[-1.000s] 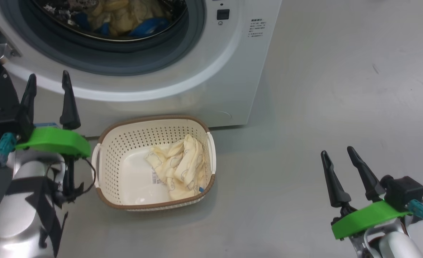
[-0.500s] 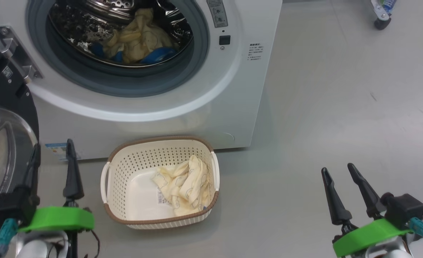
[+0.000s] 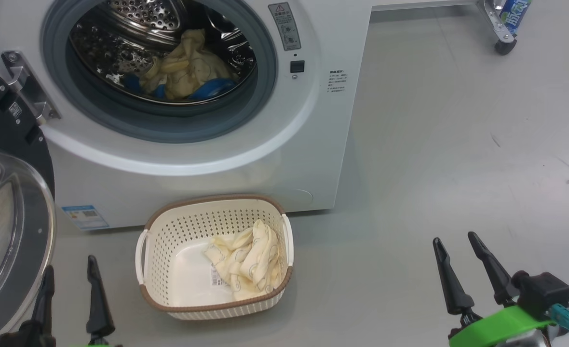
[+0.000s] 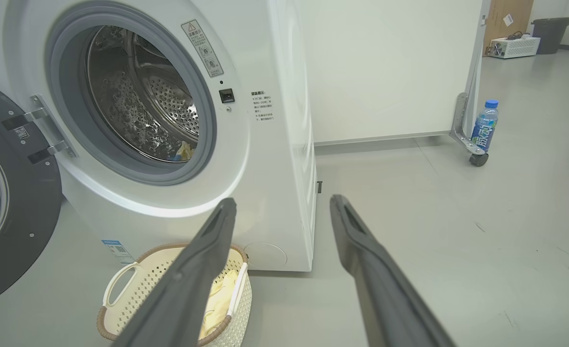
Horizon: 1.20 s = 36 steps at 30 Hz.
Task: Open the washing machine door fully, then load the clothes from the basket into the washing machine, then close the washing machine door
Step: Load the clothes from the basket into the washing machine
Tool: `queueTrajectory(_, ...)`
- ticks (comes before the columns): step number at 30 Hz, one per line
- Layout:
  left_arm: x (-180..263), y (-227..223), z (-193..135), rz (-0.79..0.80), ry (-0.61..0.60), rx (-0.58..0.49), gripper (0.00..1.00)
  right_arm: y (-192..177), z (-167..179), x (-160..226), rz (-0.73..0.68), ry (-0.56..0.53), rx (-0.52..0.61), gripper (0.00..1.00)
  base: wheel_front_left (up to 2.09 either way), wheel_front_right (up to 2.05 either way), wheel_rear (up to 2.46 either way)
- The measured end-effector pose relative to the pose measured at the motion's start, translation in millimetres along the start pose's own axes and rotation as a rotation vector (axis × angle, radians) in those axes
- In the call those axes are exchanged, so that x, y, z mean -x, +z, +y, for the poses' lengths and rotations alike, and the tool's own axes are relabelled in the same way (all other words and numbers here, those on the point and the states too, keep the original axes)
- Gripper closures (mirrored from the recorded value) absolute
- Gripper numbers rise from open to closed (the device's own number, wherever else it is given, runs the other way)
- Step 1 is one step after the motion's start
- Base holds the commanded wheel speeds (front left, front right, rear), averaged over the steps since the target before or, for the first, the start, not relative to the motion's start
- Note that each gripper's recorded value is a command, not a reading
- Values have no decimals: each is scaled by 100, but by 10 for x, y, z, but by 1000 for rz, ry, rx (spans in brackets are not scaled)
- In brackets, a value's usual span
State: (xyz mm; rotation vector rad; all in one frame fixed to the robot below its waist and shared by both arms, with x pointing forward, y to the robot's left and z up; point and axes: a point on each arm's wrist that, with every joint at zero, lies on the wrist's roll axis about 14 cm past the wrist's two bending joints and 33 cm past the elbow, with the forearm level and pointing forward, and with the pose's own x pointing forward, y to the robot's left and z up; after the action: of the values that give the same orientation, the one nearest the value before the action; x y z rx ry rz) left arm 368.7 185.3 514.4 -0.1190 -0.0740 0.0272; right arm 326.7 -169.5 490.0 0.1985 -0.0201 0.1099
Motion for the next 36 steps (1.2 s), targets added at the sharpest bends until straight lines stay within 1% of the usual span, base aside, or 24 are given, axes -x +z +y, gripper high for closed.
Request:
queueTrajectory(7,128,-121,30,42,17,-18,0,14,-14,3,-4,-3,9,0,0,0,0)
queueTrajectory(24,121,-233,-12,77,5,-15,0,-62,-38,-18,22,-10,7,0,0,0,0)
queueTrajectory(31,-53,-293,-81,88,-16,-16,0,-168,-68,-53,58,-20,2,0,0,0,0)
queueTrajectory(36,-343,-283,-251,70,-85,-6,0,-273,-80,-100,91,-26,-6,0,0,0,0)
